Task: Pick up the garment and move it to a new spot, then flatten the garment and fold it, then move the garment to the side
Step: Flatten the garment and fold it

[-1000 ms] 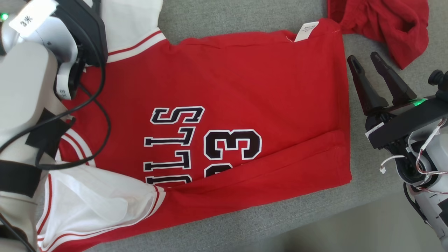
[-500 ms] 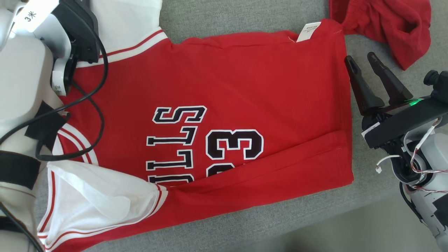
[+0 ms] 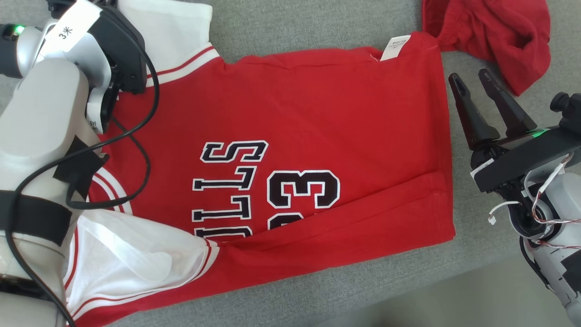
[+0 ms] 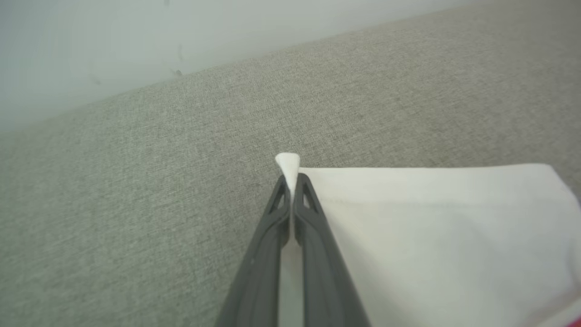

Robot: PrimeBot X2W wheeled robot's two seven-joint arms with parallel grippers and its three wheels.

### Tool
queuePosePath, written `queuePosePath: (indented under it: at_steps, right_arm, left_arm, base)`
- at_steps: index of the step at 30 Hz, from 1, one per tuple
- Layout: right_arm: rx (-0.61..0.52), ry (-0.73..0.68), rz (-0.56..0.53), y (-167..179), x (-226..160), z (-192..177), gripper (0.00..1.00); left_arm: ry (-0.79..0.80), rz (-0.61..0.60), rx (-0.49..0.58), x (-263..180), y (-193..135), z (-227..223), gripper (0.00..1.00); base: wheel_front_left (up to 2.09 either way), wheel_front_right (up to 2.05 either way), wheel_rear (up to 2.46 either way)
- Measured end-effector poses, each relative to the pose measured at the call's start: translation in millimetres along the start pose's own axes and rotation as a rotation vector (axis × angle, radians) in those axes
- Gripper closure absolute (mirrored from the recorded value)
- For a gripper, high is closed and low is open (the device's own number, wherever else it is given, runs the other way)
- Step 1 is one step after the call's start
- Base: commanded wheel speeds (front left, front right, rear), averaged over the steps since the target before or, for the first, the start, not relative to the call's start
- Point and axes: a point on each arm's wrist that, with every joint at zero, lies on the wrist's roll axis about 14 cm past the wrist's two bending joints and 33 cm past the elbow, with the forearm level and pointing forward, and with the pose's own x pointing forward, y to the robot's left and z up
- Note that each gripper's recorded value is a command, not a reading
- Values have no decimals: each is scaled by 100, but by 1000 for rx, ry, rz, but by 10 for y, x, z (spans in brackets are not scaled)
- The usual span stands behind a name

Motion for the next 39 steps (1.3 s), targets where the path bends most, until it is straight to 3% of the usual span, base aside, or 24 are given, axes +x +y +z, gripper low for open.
queuePosePath:
  at_steps: [11,25,28,29,30,31,34,39]
  right_arm:
    - [-16,34,0,-39,24,9,0]
    - [7,146,49,95,388,-27,1]
    - [3,173,69,171,461,-66,13]
    - [2,179,74,189,477,-77,23]
    - [0,184,75,197,489,-82,44]
    - [-1,192,76,198,497,-94,53]
    - [-3,216,69,180,502,-149,63]
    - [-13,230,62,153,538,-152,69]
  left_arm:
    - [-176,-68,-100,-198,-172,390,100]
    - [-306,-104,-94,-529,-214,489,100]
    - [-319,-94,-94,-566,-164,479,100]
    - [-316,-89,-94,-572,-143,451,100]
    - [-313,-86,-94,-574,-131,429,100]
    - [-312,-85,-94,-575,-123,420,100]
    - [-324,-83,-94,-584,-108,433,100]
    - [-330,-82,-90,-591,-74,432,100]
  base:
    - [0,0,0]
    - [0,0,0]
    - [0,0,0]
    - [0,0,0]
    - [0,0,0]
    - [0,0,0]
    - [0,0,0]
    - [0,0,0]
